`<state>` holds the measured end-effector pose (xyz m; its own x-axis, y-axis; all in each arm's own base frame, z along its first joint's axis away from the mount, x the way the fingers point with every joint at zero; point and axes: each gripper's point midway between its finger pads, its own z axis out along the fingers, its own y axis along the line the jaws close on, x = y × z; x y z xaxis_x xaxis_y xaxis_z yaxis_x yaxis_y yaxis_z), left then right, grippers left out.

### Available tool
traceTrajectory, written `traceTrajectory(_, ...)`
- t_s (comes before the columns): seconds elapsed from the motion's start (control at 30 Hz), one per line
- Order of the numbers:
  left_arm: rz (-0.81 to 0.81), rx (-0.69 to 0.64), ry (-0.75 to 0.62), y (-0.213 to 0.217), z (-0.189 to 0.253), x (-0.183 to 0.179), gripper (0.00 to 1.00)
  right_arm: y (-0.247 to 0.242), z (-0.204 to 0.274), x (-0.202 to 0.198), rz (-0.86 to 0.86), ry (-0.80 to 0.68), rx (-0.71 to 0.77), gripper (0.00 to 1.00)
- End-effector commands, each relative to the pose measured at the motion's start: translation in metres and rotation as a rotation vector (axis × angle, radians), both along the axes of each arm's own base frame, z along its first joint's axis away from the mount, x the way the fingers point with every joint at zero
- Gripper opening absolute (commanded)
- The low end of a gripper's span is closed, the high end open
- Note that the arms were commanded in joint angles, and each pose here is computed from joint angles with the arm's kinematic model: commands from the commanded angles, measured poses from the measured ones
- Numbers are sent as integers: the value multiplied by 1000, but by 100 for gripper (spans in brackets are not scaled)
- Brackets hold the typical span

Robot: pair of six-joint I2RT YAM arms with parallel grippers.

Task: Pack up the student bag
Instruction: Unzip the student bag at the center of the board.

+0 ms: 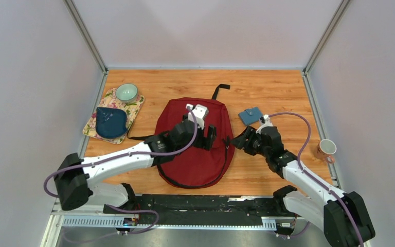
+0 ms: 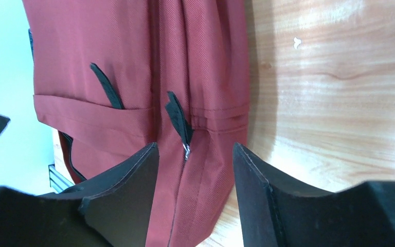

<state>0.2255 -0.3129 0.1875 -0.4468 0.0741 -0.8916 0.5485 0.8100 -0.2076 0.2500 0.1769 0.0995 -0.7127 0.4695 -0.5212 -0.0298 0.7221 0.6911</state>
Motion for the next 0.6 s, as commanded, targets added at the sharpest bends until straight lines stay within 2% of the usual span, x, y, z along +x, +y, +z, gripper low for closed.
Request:
traceTrajectory(0.0, -19, 7, 89, -25, 2, 15, 86, 5, -5, -6, 2, 36, 57, 58)
traceTrajectory(0.27, -24, 92, 192, -63, -20, 39, 85, 5, -12, -20, 5, 58, 79, 58)
traceTrajectory(0.57, 50, 162, 214, -61, -42, 61, 81, 5, -6, -22, 18, 43, 83, 58)
